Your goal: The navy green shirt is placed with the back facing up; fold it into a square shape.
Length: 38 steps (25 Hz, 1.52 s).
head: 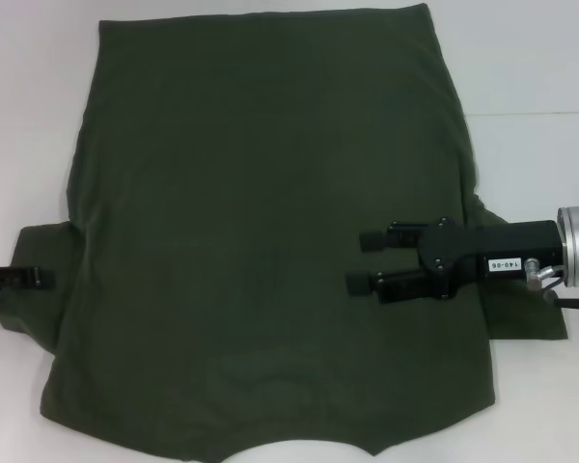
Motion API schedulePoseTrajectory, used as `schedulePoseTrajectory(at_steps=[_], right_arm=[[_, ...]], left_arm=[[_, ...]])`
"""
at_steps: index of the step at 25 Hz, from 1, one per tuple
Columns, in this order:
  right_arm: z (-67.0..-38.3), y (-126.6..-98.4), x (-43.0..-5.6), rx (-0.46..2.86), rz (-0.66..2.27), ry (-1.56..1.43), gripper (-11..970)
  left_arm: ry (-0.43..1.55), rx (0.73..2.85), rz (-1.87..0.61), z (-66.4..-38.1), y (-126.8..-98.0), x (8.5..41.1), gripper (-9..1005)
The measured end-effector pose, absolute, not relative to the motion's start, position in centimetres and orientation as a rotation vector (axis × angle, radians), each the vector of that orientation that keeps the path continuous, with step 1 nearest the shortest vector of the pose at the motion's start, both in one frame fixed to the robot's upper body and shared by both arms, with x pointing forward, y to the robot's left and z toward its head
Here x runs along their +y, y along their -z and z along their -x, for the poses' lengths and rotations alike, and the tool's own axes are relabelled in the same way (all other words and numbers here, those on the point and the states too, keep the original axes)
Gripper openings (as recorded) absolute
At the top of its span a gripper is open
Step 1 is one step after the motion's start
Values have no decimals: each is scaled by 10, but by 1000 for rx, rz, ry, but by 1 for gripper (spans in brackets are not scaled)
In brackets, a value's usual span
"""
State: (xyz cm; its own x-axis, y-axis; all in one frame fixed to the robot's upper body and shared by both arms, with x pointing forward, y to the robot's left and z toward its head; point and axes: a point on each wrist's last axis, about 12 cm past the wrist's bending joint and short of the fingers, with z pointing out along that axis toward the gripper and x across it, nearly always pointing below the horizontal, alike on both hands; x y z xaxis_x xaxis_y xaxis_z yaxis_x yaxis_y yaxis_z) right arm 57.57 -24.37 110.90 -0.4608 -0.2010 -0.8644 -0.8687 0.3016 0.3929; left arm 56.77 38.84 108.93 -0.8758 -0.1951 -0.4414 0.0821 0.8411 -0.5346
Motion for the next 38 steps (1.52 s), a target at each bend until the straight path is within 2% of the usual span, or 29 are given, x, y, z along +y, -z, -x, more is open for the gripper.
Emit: schedulePoseTrajectory(at_steps=[10, 26, 32, 38], right_arm=[[-576, -1109, -244, 1856, 955, -1184, 873], [-576, -1109, -244, 1860, 951, -1181, 867], [-576, -1109, -244, 1861, 951, -1181, 864], [-576, -1109, -244, 1862, 951, -1181, 861]], left_arm=[[773, 2552, 39, -571, -1089, 380, 900], [769, 2556, 39, -572, -1089, 380, 791], [766, 2555, 42, -572, -1089, 380, 555], [736, 2603, 44, -572, -1087, 380, 455]])
